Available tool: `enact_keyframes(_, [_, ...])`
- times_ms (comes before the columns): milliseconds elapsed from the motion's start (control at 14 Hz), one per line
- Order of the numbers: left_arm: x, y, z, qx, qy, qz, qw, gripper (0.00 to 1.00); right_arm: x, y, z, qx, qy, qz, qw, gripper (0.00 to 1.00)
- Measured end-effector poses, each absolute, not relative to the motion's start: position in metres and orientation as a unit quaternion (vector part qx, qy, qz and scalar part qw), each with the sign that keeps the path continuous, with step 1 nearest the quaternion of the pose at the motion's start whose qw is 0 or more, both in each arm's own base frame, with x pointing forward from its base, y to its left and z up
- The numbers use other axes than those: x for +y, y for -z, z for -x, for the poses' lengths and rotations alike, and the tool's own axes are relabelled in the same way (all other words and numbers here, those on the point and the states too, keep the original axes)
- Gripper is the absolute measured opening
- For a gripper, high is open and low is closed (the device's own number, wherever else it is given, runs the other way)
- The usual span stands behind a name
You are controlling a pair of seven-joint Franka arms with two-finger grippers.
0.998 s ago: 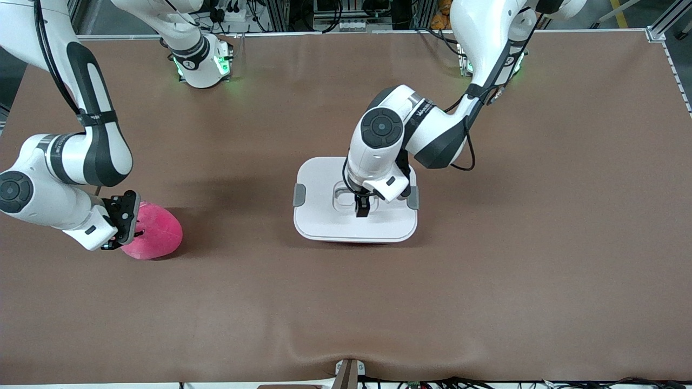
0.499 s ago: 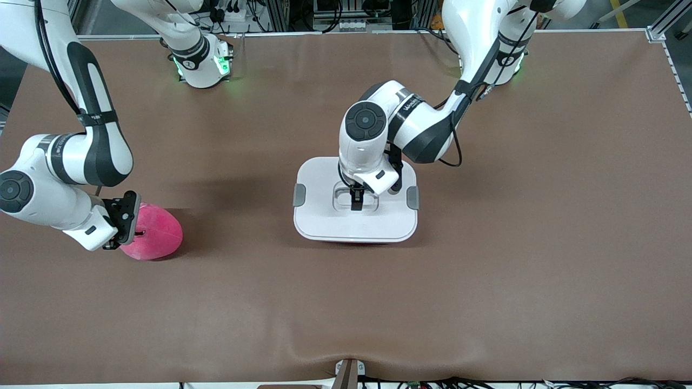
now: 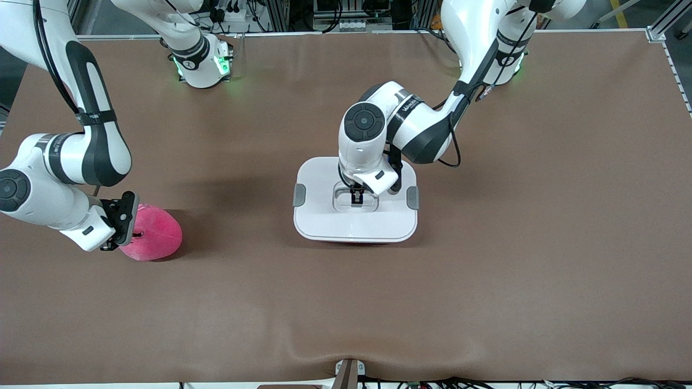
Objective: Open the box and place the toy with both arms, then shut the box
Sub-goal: 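Lower the left gripper onto the lid handle while the right gripper grasps the toy, then grip the lid handle with the left gripper while the right gripper lifts the toy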
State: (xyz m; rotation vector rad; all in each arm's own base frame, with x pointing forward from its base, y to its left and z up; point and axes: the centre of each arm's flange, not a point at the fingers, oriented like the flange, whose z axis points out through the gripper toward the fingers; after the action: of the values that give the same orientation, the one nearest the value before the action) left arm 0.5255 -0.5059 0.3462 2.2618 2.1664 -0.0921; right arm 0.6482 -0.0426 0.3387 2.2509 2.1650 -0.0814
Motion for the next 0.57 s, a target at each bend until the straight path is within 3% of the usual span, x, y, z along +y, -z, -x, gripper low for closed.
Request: enact_keyframes(570, [-0.507, -0.339, -0.526, 0.691, 0.029, -0.722, 0.005, 0.55, -0.024, -0.412, -0.654, 0.631, 0.016, -0.776, 0.018, 0.11])
